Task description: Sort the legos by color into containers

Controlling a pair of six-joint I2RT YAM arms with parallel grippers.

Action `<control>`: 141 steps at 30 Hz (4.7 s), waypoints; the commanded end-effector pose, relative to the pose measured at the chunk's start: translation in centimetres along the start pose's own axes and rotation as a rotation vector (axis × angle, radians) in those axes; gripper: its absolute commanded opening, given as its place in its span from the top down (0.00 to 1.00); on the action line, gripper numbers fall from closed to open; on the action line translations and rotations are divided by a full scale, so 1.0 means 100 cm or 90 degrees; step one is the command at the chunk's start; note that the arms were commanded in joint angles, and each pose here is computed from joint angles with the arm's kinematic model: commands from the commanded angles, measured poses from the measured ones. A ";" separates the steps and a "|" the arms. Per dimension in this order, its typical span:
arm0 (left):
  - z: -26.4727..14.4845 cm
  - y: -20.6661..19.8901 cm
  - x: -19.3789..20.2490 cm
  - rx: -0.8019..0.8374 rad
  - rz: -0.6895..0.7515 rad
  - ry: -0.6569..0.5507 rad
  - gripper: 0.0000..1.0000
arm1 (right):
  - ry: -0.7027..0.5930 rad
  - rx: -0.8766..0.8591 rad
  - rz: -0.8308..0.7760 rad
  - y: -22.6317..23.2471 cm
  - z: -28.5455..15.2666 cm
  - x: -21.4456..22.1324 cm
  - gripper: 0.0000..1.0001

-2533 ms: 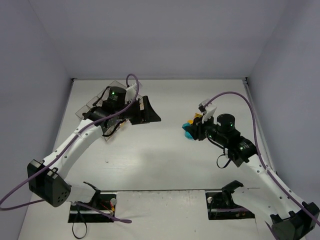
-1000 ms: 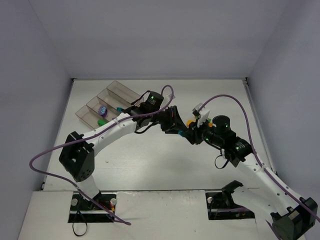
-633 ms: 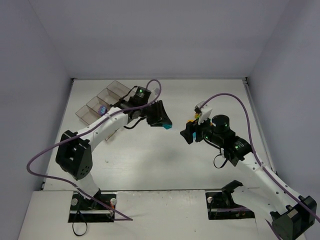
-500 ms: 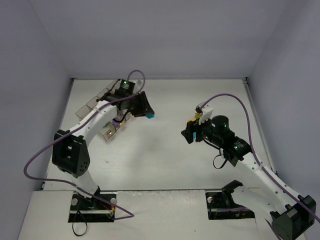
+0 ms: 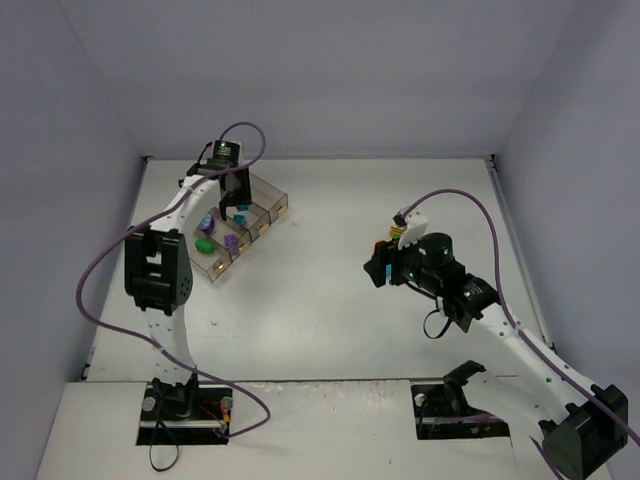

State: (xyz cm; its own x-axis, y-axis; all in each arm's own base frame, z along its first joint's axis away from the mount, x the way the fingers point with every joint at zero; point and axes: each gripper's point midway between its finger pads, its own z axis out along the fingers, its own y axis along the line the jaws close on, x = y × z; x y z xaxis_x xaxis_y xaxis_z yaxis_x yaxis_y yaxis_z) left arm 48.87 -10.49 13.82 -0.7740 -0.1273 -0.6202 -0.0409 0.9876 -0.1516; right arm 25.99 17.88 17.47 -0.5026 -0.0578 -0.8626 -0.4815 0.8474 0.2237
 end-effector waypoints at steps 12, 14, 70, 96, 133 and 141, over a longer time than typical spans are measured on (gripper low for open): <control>-0.011 0.012 -0.045 -0.025 0.026 -0.069 0.46 | -0.037 0.272 0.069 -0.075 -0.008 -0.018 0.36; -0.016 0.012 -0.047 -0.025 0.028 -0.073 0.44 | -0.031 0.309 0.111 -0.096 -0.009 -0.022 0.37; -0.177 -0.043 0.070 0.193 -0.003 -0.059 0.38 | 0.244 0.394 0.233 -0.196 0.058 0.090 0.67; -0.248 -0.165 0.043 0.545 -0.022 -0.043 0.32 | -0.049 0.074 -0.041 -0.041 -0.006 -0.053 1.00; -0.211 -0.295 0.099 0.607 0.057 0.100 1.00 | -0.089 -0.109 -0.090 0.041 -0.001 -0.054 0.99; -0.171 -0.243 0.056 0.482 0.073 0.023 1.00 | -0.068 -0.059 -0.069 0.027 0.006 -0.048 0.34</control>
State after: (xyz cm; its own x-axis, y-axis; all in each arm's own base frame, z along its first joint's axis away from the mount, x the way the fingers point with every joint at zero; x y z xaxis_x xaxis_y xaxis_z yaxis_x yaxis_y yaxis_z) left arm 30.60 -36.56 23.48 -0.8628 0.0554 -0.5025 0.4252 0.6172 -0.6620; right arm 26.37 20.14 19.89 -0.4275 -0.1306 -0.8945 -0.5984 0.7826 0.1717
